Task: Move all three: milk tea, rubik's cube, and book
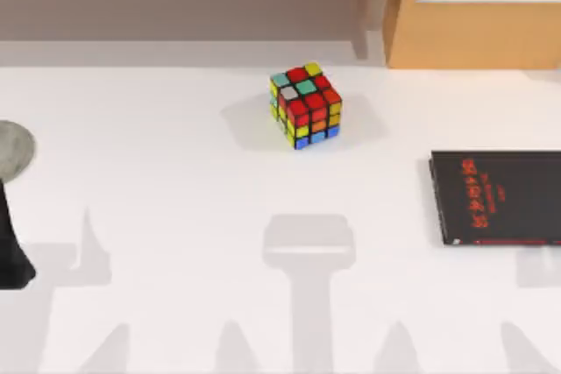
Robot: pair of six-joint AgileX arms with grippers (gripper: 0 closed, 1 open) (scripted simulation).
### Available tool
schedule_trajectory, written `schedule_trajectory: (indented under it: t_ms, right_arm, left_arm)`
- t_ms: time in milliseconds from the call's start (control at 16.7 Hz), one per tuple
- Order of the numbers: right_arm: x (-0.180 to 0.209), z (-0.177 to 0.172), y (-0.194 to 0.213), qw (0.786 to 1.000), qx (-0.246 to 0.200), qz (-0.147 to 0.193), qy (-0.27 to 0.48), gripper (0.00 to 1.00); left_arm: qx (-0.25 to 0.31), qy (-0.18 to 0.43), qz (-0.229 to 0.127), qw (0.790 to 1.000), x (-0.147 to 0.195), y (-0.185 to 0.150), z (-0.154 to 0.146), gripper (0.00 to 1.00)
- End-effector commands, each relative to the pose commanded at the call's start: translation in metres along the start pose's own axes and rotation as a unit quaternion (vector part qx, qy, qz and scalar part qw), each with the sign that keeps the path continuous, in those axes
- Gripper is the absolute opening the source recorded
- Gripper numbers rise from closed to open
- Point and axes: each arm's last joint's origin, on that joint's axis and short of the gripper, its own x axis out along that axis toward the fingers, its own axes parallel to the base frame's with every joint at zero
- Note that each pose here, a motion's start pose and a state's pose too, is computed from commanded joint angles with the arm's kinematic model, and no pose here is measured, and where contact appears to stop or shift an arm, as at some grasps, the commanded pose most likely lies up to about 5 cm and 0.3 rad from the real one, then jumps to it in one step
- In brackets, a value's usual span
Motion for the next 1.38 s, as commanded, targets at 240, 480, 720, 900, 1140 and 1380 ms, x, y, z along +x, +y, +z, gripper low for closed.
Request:
schedule_trajectory:
  t_ms: [240, 480, 720, 900, 1140, 1380]
  right_arm:
    - [0.000, 0.000, 0.000, 1.000, 0.000, 0.000, 0.000, 1.00]
    - [0.000, 0.000, 0.000, 1.000, 0.000, 0.000, 0.000, 1.00]
    - [0.000, 0.000, 0.000, 1.000, 0.000, 0.000, 0.000, 1.00]
    - [0.000, 0.000, 0.000, 1.000, 0.000, 0.000, 0.000, 1.00]
    - [0.000, 0.000, 0.000, 1.000, 0.000, 0.000, 0.000, 1.00]
    - [0.000, 0.000, 0.000, 1.000, 0.000, 0.000, 0.000, 1.00]
  left_arm:
    - [0.000, -0.005, -0.001, 1.000, 0.001, 0.001, 0.007, 1.00]
    - [-0.001, -0.020, -0.003, 1.000, 0.010, 0.004, 0.043, 1.00]
    - [-0.001, -0.024, -0.006, 1.000, 0.047, 0.013, 0.089, 1.00]
    - [-0.002, -0.020, -0.009, 1.000, 0.096, 0.027, 0.114, 1.00]
    - [-0.004, -0.009, -0.011, 1.000, 0.175, 0.057, 0.115, 1.00]
    - [-0.006, 0.000, -0.012, 1.000, 0.243, 0.092, 0.086, 1.00]
